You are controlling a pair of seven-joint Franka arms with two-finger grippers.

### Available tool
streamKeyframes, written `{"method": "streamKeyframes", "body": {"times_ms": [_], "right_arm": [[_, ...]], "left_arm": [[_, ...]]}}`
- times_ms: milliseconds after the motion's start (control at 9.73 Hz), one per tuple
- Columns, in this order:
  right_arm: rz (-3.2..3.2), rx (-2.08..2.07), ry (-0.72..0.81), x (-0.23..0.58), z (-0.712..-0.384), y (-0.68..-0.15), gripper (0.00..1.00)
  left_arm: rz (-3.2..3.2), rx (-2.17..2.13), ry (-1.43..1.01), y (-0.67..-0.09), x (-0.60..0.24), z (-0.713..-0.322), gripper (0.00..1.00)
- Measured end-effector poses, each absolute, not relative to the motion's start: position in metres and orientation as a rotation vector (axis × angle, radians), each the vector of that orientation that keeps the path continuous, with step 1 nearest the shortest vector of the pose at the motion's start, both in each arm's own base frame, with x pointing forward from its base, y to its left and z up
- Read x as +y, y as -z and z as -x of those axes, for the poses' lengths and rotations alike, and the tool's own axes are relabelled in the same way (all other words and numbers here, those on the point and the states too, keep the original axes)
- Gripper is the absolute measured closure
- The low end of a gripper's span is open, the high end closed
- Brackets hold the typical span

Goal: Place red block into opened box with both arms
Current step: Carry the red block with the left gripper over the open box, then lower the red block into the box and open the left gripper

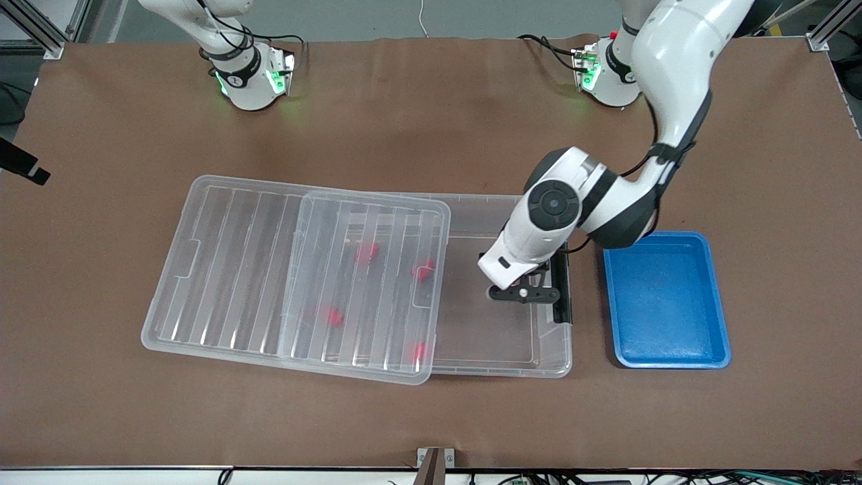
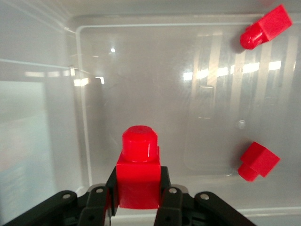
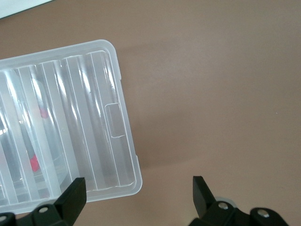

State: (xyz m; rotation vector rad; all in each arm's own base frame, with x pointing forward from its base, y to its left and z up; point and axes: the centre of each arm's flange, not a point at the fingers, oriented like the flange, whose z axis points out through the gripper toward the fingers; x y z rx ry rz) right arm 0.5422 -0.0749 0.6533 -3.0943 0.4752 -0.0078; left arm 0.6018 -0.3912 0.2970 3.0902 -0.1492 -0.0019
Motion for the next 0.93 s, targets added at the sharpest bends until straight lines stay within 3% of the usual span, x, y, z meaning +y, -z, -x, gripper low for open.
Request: {"method": "streamKeyframes", "body": {"times_ms": [617, 925], "right_arm": [[3.099, 0.445, -0.001, -0.075, -0.542, -0.651, 0.00], [3.099, 0.440, -0.001, -0.073, -0.542, -0.651, 0.00]], "left_arm": [[-3.099, -0.234, 0.028, -0.201, -0.396, -0.598, 0.64], [-3.085, -0.212, -0.024, -0.216, -0.393, -0.611, 0.25]]}}
